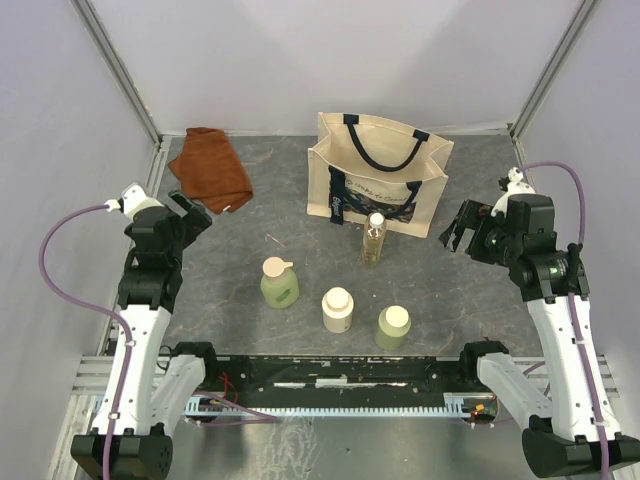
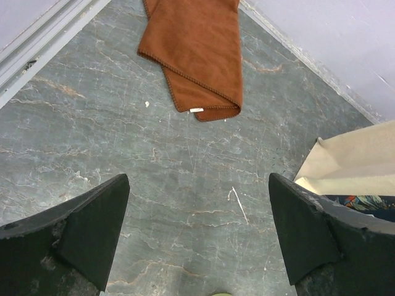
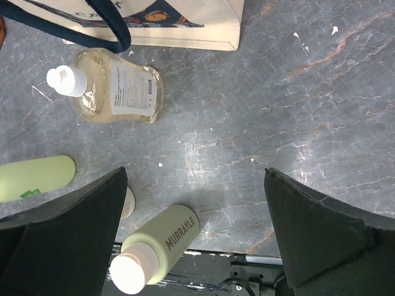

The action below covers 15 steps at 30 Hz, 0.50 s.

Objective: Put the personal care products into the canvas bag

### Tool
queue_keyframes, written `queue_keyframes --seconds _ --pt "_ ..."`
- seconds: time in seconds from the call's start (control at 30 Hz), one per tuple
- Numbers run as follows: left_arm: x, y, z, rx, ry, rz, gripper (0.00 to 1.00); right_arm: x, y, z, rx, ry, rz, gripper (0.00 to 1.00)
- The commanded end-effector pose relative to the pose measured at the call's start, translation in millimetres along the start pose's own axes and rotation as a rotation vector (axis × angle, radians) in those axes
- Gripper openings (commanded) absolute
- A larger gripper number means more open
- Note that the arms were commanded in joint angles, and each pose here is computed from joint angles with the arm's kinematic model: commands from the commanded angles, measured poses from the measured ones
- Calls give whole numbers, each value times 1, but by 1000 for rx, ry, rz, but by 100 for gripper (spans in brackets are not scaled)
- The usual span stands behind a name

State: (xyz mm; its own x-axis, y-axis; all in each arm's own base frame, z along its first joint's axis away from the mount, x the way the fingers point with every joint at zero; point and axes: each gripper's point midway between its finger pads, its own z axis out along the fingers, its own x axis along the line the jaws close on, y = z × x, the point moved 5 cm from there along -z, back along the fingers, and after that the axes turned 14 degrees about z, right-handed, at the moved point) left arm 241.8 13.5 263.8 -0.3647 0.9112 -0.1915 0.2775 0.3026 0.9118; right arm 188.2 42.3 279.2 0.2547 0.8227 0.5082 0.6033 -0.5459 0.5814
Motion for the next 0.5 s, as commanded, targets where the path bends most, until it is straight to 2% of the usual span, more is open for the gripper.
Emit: queue_keyframes --seconds 0.0,0.2,0.47 --pt "-7 11 -5 -67 -67 -1 100 -1 -1 -3 -15 -3 2 100" --pt "-19 2 -14 -110 -253 187 100 -3 -3 -3 -13 -6 2 100" --pt "-16 -6 -10 -57 -253 256 100 7 3 4 -21 46 9 100"
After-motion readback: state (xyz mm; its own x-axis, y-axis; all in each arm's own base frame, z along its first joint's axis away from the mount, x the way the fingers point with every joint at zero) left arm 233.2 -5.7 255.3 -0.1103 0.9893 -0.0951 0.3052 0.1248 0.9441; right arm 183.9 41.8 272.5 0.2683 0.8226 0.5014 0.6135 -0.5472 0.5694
